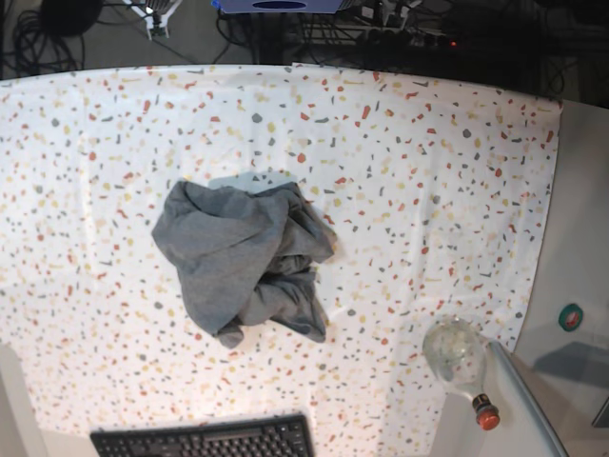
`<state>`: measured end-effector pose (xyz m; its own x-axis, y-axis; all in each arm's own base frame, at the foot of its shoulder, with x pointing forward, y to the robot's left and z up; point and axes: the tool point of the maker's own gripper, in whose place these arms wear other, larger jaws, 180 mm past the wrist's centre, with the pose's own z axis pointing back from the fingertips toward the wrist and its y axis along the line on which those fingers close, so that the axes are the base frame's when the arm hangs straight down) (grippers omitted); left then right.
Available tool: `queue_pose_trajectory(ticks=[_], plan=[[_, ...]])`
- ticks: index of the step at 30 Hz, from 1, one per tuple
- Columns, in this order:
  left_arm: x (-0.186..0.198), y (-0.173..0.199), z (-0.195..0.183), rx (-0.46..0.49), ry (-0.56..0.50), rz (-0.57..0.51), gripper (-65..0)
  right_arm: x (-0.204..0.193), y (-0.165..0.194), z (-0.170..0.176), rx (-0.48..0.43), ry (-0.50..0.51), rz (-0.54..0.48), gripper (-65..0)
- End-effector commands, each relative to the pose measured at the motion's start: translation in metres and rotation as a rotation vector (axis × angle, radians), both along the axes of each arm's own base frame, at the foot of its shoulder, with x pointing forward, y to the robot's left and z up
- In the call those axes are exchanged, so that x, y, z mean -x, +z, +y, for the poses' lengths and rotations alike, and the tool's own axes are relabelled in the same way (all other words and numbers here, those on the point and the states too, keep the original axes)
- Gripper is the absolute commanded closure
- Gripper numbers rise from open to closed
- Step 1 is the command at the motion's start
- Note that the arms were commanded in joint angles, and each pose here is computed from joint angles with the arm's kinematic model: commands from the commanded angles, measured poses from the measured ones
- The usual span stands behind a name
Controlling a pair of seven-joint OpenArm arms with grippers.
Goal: Layout the t-shirt on the table in an organized manner, then fold the t-shirt properly
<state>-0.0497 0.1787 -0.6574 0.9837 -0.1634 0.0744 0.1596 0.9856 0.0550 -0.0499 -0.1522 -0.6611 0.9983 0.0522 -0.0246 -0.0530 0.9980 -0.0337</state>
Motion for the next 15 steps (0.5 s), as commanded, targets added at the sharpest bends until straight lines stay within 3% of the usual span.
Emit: queue_pose_trajectory(ticks=[1,15], plan=[[0.004,0.001,0.007,-0.013,-0.008,0.006,0.0,0.012,0.001,-0.002,0.009,0.005,0.016,0.0],[0.002,0.001,0.008,-0.014,0.000,-0.006,0.0,0.028,0.003,-0.003,0.009,0.004,0.036,0.0]])
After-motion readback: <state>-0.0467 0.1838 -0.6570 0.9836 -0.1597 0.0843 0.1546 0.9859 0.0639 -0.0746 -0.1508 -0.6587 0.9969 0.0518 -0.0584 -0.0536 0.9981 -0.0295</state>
